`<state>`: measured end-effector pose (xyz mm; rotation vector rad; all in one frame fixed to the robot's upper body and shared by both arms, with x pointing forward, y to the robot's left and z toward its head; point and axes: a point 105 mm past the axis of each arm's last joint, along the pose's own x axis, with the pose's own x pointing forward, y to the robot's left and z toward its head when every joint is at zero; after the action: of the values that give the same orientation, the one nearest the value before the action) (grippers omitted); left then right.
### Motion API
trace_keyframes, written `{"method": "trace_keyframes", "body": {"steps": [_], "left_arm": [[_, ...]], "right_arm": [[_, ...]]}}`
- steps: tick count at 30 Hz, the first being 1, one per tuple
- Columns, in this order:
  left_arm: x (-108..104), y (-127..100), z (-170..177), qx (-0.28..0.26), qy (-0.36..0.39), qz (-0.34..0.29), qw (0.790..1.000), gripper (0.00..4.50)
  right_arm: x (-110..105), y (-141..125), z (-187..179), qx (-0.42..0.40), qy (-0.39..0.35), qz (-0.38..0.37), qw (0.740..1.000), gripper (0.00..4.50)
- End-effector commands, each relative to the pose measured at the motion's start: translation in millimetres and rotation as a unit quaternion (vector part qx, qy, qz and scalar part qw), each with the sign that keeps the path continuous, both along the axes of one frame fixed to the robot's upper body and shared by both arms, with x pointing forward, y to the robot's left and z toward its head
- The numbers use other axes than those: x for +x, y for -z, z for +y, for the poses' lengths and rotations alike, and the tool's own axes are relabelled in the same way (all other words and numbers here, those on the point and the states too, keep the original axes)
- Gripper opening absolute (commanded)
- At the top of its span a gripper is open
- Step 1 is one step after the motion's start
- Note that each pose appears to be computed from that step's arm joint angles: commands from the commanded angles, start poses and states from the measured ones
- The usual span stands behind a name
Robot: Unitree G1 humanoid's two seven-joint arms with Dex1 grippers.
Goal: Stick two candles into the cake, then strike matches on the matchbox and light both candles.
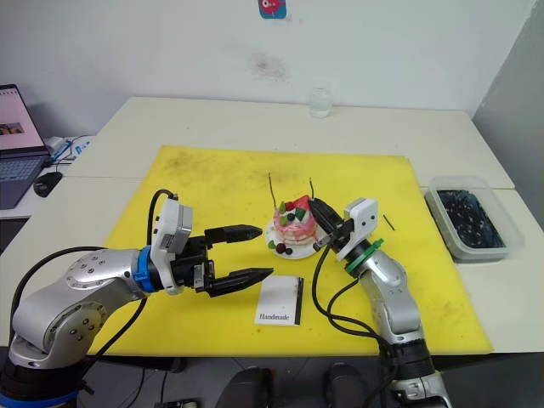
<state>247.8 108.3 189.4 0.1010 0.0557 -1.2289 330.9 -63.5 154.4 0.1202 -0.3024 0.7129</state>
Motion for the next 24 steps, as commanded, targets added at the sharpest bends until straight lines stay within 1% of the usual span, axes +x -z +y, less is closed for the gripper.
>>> {"method": "trace_keyframes", "body": {"steps": [1, 11, 17, 24], "left_arm": [[-2.9, -7.1, -2.2, 0.001, 0.012, -0.017, 1.0, 4.5], [-2.9, -4.9, -3.7, 0.004, 0.015, -0.017, 1.0, 4.5], [-3.6, -3.7, -5.0, 0.006, 0.02, -0.017, 1.0, 4.5], [-4.0, -2.8, -6.0, 0.008, 0.024, -0.02, 0.999, 4.5]], "right_arm": [[0.8, -7.8, -1.5, 0.004, 0.009, -0.023, 1.0, 0.04], [-1.2, 6.9, -0.1, -0.003, 0.007, -0.003, 1.0, 0.04], [-1.4, 23.2, 2.7, -0.01, 0.008, 0.02, 1.0, 0.04], [-3.6, 28.4, 7.2, -0.007, -0.001, 0.032, 0.999, 0.04]]}}
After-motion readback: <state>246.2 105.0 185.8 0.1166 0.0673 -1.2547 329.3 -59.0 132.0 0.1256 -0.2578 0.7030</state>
